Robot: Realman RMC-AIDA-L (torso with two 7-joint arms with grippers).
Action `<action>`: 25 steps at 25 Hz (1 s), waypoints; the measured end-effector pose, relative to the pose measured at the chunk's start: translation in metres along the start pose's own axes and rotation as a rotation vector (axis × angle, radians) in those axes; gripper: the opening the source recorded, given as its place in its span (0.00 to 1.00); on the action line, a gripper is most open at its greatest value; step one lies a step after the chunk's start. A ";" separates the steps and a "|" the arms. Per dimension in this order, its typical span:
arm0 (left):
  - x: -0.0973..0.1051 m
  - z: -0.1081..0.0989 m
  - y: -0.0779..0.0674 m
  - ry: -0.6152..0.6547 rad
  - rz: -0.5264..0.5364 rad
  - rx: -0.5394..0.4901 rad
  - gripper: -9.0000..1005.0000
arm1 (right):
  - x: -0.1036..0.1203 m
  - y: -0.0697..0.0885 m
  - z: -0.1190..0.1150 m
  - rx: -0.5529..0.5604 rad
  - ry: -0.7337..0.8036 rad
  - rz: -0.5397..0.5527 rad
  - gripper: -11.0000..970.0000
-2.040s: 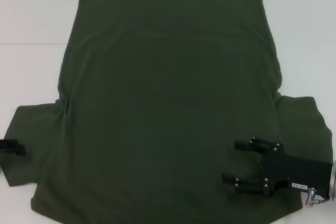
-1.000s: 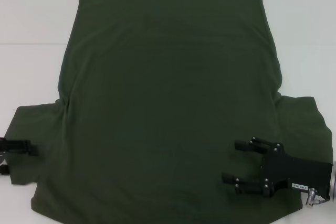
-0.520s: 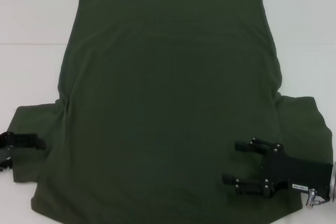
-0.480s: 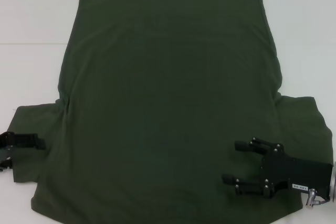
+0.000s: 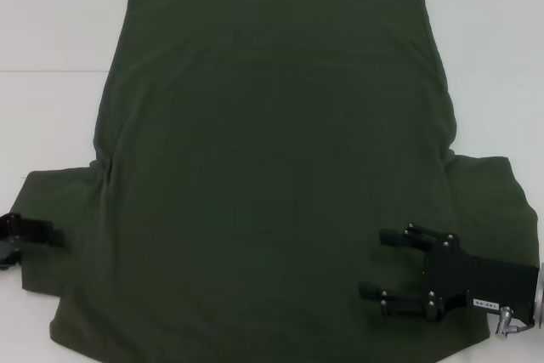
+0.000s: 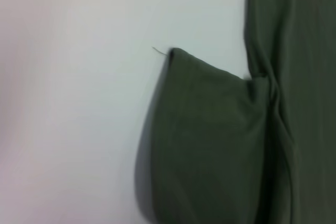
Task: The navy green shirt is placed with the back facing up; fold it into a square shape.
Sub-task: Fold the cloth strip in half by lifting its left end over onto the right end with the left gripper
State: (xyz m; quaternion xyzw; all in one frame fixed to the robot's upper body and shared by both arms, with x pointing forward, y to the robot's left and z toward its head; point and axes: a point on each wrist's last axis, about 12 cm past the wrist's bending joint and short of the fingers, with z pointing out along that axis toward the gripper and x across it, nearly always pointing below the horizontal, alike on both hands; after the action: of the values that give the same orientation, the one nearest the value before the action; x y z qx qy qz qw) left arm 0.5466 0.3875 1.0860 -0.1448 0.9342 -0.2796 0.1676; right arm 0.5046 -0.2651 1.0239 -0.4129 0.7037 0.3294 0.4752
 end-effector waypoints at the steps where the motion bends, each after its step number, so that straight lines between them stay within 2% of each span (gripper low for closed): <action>1: 0.000 0.001 -0.001 0.006 0.003 0.003 0.78 | 0.000 0.000 0.000 0.000 0.000 0.000 0.94; 5: 0.000 0.003 -0.004 0.018 0.010 0.002 0.72 | 0.000 0.000 0.000 -0.001 -0.001 0.000 0.94; 8: 0.000 0.003 -0.004 0.015 0.010 -0.001 0.48 | 0.000 0.000 0.000 -0.002 -0.001 0.000 0.94; 14: 0.000 0.002 -0.003 0.016 0.009 -0.002 0.24 | 0.000 0.000 0.000 -0.004 -0.003 0.000 0.94; 20: 0.000 0.002 -0.003 0.016 0.015 -0.002 0.05 | -0.001 0.000 0.000 -0.003 -0.006 0.001 0.94; 25: -0.002 0.000 -0.003 0.019 0.044 -0.015 0.02 | -0.001 0.000 0.000 -0.004 -0.007 0.001 0.94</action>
State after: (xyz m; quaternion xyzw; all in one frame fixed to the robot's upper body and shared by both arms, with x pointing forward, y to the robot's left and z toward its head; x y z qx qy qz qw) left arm 0.5488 0.3860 1.0876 -0.1229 0.9408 -0.2703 0.1636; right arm 0.5043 -0.2647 1.0247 -0.4124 0.7016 0.3323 0.4768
